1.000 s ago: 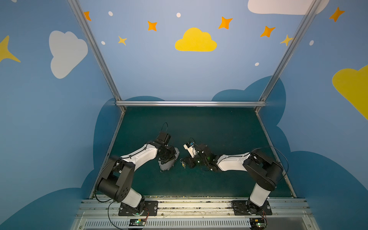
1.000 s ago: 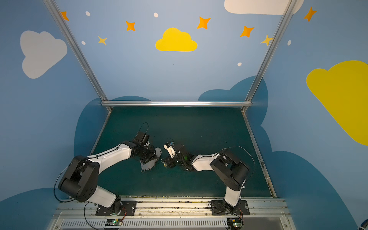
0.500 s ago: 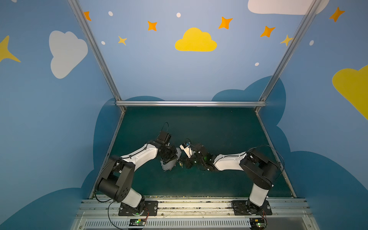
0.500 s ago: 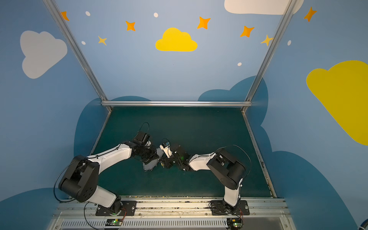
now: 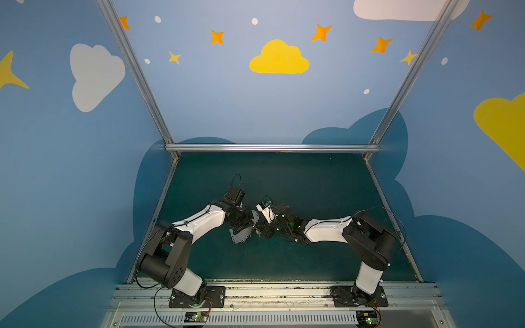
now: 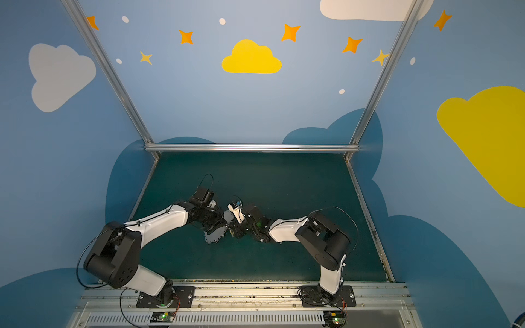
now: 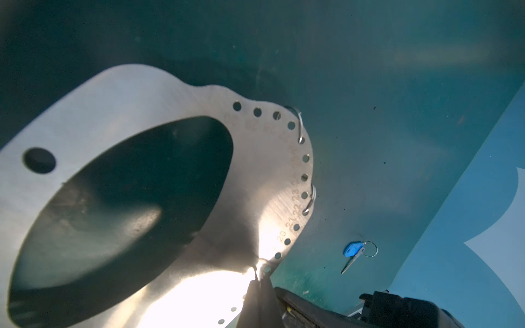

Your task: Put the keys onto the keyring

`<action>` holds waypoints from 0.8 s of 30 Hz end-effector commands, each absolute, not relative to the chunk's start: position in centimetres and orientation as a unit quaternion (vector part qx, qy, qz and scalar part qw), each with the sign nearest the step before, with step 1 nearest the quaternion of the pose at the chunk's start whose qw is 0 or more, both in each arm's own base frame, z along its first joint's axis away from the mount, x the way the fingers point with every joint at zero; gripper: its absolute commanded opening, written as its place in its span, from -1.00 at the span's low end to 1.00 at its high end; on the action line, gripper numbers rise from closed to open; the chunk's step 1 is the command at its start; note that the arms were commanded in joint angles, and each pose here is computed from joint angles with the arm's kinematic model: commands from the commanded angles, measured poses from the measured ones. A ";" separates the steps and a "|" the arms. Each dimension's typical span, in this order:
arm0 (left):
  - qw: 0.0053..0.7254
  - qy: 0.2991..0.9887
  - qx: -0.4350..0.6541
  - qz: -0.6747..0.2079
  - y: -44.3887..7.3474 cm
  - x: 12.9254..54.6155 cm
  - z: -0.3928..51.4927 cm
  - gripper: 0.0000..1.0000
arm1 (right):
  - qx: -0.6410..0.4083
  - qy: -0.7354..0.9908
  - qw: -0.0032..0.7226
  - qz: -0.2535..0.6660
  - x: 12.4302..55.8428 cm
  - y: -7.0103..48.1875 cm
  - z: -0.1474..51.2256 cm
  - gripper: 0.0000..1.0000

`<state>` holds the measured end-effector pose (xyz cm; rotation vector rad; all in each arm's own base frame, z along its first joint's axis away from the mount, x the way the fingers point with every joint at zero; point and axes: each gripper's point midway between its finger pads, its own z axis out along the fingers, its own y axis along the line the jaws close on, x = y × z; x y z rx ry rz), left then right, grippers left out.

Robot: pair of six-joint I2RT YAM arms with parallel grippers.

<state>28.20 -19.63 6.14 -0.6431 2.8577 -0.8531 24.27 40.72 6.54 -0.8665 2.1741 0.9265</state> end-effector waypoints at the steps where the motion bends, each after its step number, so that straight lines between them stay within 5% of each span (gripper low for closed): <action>1: 0.051 0.933 -0.206 -0.291 -20.0 28.8 7.3 -0.92 | -0.299 0.859 0.281 0.307 24.7 38.5 3.8 -1.00; 24: 0.062 0.930 -0.205 -0.300 -19.6 28.9 8.2 -0.92 | -0.262 0.882 0.250 0.303 25.4 37.2 2.6 -1.00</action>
